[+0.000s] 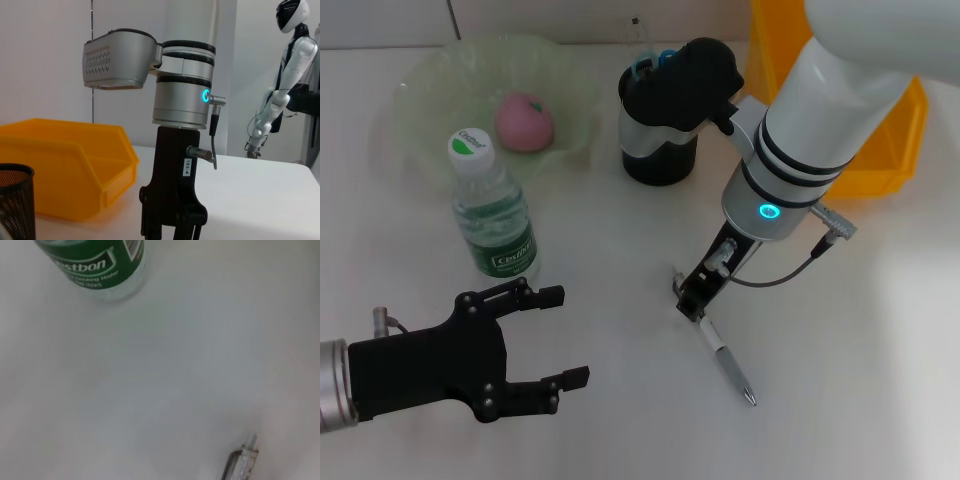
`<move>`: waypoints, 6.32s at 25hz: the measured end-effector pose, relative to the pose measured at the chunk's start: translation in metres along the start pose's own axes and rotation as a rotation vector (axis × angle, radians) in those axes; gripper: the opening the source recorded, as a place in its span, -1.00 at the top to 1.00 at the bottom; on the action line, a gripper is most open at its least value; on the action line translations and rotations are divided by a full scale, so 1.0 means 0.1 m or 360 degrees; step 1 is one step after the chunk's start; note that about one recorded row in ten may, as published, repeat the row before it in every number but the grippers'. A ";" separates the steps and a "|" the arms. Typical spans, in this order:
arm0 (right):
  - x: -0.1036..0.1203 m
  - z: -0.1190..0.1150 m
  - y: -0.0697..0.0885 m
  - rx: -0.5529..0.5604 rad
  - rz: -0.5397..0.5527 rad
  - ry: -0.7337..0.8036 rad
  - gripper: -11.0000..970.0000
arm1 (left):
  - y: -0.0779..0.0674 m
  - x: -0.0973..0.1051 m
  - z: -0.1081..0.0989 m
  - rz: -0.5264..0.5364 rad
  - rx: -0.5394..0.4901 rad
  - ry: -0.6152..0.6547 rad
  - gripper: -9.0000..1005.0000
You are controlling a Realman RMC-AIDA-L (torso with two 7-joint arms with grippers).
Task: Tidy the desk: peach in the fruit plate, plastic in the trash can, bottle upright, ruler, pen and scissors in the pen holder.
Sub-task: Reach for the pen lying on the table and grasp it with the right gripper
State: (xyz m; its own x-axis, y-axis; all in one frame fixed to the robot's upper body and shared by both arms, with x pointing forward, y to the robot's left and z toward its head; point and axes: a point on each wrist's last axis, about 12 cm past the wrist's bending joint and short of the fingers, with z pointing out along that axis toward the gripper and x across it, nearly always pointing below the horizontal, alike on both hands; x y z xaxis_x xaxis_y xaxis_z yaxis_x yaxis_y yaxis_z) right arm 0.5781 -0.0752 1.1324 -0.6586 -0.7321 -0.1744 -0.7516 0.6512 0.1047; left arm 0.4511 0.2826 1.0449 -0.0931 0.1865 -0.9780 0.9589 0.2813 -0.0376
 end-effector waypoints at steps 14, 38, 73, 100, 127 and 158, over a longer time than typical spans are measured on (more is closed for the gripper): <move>-0.01 0.00 0.00 0.0003 0.0001 0.0011 0.30 | 0.00 0.00 0.01 0.0007 0.0002 -0.0002 -0.72; -0.03 0.09 0.04 -0.0019 -0.0008 0.0059 0.39 | 0.01 0.00 0.03 0.0008 0.0009 -0.0004 -0.72; 0.03 -0.58 -0.09 0.0056 -0.0049 -0.0304 0.82 | 0.00 -0.01 0.03 0.0006 0.0022 -0.0029 -0.72; 0.20 -0.22 0.19 0.0074 -0.0342 0.0037 -0.19 | 0.00 -0.01 0.02 -0.0010 0.0031 -0.0032 -0.72; 0.17 -0.01 0.20 0.0063 -0.0269 0.0088 0.09 | 0.00 -0.02 0.02 -0.0010 0.0031 -0.0038 -0.72; 0.19 0.10 0.24 0.0120 -0.0311 0.0158 0.68 | 0.01 -0.03 0.04 0.0005 0.0036 -0.0041 -0.72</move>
State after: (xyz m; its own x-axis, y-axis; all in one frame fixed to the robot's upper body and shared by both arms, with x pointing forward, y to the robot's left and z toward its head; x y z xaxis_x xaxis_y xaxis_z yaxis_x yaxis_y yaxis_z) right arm 0.5474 -0.0714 1.1220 -0.5041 -0.8593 -0.0866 -0.8627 0.5056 0.0044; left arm 0.4530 0.2790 1.0470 -0.0833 0.1631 -0.9831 0.9650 0.2592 -0.0388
